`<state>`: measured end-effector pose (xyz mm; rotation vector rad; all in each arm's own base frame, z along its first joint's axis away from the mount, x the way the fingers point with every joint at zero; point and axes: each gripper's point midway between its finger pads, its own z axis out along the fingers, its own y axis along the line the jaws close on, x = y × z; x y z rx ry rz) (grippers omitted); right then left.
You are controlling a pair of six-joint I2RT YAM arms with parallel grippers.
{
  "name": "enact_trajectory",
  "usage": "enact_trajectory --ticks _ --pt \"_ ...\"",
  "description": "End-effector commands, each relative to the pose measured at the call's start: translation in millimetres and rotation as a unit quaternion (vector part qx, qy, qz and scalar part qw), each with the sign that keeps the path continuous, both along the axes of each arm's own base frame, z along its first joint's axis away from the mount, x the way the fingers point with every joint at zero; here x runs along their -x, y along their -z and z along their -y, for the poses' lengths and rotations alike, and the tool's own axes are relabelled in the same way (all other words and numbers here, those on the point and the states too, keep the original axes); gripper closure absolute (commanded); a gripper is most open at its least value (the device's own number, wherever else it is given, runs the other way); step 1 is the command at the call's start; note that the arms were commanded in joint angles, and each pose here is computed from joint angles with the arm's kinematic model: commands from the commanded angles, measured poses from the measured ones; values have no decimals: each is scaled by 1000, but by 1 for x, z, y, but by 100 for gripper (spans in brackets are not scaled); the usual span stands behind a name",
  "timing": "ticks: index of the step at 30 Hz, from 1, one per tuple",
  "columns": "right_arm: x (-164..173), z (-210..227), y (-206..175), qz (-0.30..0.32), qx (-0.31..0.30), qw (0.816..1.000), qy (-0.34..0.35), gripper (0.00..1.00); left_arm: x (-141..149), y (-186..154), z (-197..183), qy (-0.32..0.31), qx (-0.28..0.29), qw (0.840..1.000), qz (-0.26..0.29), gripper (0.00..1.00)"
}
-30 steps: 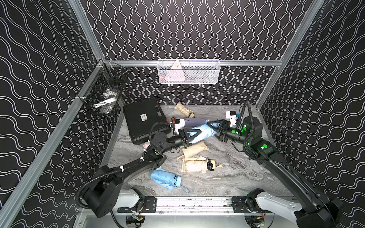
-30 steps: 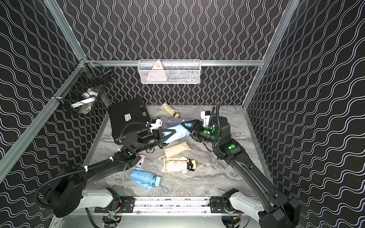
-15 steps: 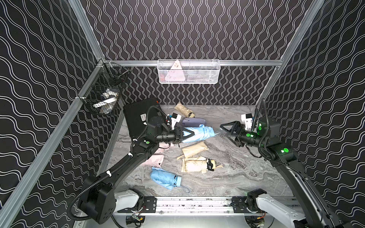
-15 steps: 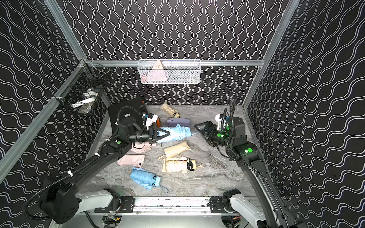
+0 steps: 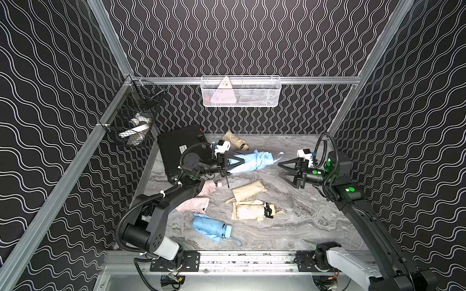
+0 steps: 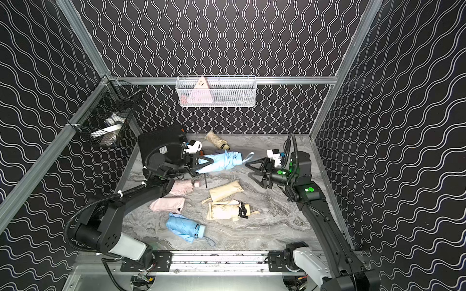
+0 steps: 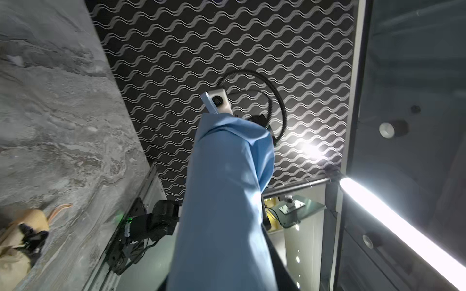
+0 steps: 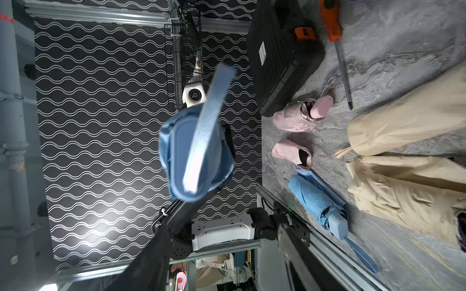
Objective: Take umbrellas out of sleeves
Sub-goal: Take out the umbrella from the umbrella sleeve.
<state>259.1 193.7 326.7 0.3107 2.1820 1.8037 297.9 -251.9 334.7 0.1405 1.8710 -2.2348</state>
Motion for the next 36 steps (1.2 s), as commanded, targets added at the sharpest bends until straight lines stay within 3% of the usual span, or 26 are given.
enact_trajectory --ticks 1,21,32,36 --pt "5 -4 -11 29 5 999 -30 32 23 -27 -4 32 20 998 52 79" --pt "3 -28 -28 50 6 995 -81 37 34 -6 1 24 -31 998 42 79" --pt "9 -44 -20 43 8 993 -108 50 44 15 7 19 -113 992 46 79" --pt "14 -45 -19 44 4 992 -115 51 44 17 7 17 -118 992 43 80"
